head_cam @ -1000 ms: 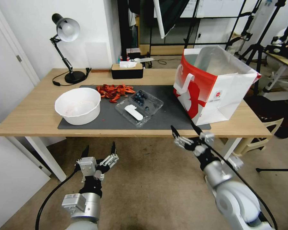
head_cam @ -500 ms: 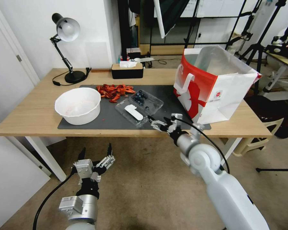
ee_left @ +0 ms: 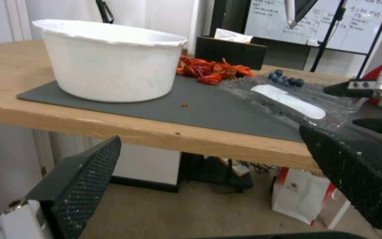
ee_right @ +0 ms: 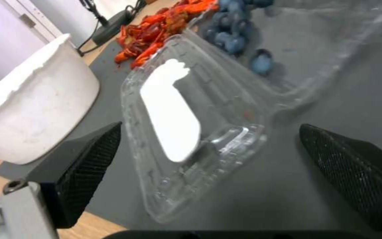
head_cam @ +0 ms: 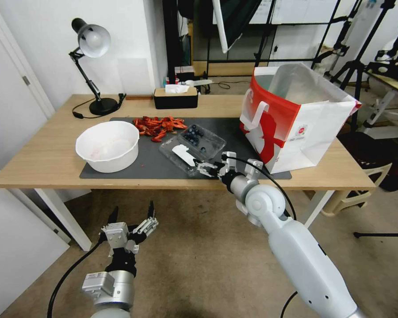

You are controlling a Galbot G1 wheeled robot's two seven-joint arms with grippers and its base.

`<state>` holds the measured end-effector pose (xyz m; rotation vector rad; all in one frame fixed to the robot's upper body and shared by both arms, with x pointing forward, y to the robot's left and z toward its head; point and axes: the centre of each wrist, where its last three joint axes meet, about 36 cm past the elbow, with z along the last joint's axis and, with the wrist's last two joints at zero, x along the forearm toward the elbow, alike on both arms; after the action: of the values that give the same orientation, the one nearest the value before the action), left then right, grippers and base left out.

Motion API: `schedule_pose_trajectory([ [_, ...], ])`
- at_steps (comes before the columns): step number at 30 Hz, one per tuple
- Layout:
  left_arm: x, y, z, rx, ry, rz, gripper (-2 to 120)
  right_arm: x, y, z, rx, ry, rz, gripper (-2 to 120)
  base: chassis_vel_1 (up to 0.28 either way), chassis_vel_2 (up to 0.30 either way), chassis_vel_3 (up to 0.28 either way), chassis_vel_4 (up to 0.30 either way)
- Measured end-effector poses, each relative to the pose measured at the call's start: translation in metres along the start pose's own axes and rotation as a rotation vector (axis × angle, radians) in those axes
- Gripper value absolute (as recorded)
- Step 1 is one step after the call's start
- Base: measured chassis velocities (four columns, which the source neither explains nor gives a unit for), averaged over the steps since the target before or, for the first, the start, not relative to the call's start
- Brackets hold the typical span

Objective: Close the takeout container lid, then place the container into the takeout bag.

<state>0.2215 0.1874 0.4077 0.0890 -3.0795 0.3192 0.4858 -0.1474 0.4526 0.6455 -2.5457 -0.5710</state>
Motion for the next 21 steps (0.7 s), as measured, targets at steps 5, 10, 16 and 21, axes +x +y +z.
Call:
schedule_pose_trajectory([
  [5,-0.001,0.001,0.001,0.005,0.004,0.0,100,-0.011,0.01,-0.004,0.008,0.018,-0.011,100,0.0,0.0,0.0,0.0],
  [10,-0.001,0.002,0.002,0.01,0.005,0.001,100,-0.018,0.015,-0.004,0.009,0.033,-0.014,100,0.0,0.0,0.0,0.0],
  [16,-0.001,0.003,0.002,0.016,0.0,0.0,100,-0.024,0.016,-0.002,0.006,0.041,-0.026,100,0.0,0.0,0.0,0.0],
  [21,0.0,0.003,0.003,0.018,-0.002,-0.002,100,-0.027,0.02,-0.003,0.003,0.023,-0.068,100,0.0,0.0,0.0,0.0],
])
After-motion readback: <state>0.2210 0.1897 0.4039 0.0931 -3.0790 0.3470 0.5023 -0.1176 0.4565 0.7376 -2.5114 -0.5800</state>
